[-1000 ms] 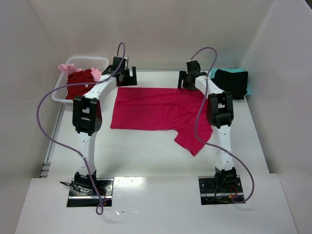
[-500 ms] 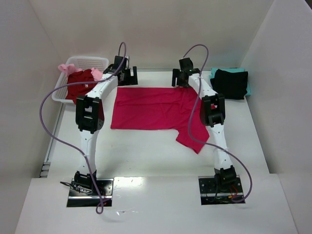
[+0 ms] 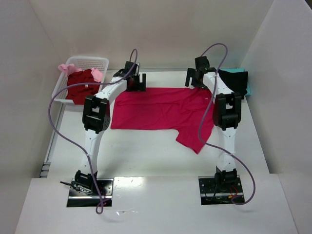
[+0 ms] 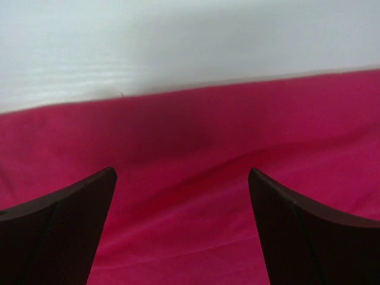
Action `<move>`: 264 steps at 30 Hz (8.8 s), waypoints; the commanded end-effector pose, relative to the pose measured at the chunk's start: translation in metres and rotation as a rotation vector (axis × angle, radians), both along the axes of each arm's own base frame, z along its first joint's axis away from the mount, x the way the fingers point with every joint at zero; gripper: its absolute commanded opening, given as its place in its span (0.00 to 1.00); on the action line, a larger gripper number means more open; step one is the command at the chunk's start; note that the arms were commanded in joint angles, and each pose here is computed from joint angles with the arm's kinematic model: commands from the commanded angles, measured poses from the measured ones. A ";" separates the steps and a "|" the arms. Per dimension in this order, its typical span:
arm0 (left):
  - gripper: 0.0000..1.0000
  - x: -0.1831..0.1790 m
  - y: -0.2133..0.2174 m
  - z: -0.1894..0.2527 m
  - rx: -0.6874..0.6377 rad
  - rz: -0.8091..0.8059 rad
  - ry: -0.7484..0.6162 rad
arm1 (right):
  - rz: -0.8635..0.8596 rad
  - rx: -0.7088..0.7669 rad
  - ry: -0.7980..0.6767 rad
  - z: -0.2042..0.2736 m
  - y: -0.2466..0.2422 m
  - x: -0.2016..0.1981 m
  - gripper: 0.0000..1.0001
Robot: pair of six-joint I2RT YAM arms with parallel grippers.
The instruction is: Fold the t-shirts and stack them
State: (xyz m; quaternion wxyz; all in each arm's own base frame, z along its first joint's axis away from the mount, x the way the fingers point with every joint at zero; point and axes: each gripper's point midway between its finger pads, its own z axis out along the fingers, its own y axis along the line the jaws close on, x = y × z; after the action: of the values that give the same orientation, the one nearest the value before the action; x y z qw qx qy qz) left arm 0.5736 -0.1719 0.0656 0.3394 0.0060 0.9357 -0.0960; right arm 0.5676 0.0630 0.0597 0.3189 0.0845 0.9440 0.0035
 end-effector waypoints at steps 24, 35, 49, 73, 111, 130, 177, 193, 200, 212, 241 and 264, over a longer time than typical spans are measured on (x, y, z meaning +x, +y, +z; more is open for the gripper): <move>0.99 0.020 0.075 -0.062 0.148 0.270 0.130 | 0.014 -0.015 -0.013 -0.017 0.008 0.014 0.98; 0.99 0.029 0.080 -0.066 0.144 0.329 0.166 | -0.010 0.004 -0.065 0.001 0.007 0.040 1.00; 0.99 0.034 0.119 -0.012 0.174 0.421 0.080 | -0.065 -0.017 -0.095 0.021 -0.021 0.038 1.00; 0.99 -0.052 0.126 0.283 0.203 0.312 -0.312 | -0.043 0.027 -0.251 0.112 -0.032 0.018 1.00; 0.99 -0.032 0.054 0.082 -0.158 0.185 -0.530 | -0.086 -0.003 -0.044 -0.004 -0.044 -0.026 0.91; 0.99 -0.044 0.050 0.029 -0.125 0.192 -0.262 | -0.079 0.053 -0.005 -0.024 -0.034 -0.026 0.52; 0.99 -0.011 0.062 -0.008 -0.001 0.257 -0.161 | -0.096 0.132 0.003 -0.003 -0.042 -0.067 0.24; 0.99 -0.010 0.055 -0.018 -0.010 0.231 -0.103 | -0.155 0.066 0.034 0.004 -0.057 -0.084 0.07; 0.99 -0.009 0.054 -0.024 -0.010 0.238 -0.084 | -0.185 0.036 0.046 0.006 -0.068 -0.099 0.07; 0.99 -0.007 0.060 -0.019 -0.007 0.241 -0.094 | -0.158 0.088 0.016 0.016 -0.066 -0.106 0.56; 0.99 -0.009 0.059 -0.019 -0.004 0.227 -0.086 | -0.089 0.140 0.084 -0.019 -0.051 -0.120 0.35; 0.99 -0.009 0.059 -0.024 -0.001 0.227 -0.077 | -0.097 0.130 0.120 -0.033 -0.053 -0.118 0.08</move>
State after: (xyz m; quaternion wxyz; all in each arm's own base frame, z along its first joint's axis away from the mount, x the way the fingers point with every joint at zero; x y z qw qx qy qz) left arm 0.5575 -0.1127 0.0346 0.3760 -0.0983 0.9199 -0.0521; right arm 0.4415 0.0126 0.0191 0.2412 0.1514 0.9574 0.0477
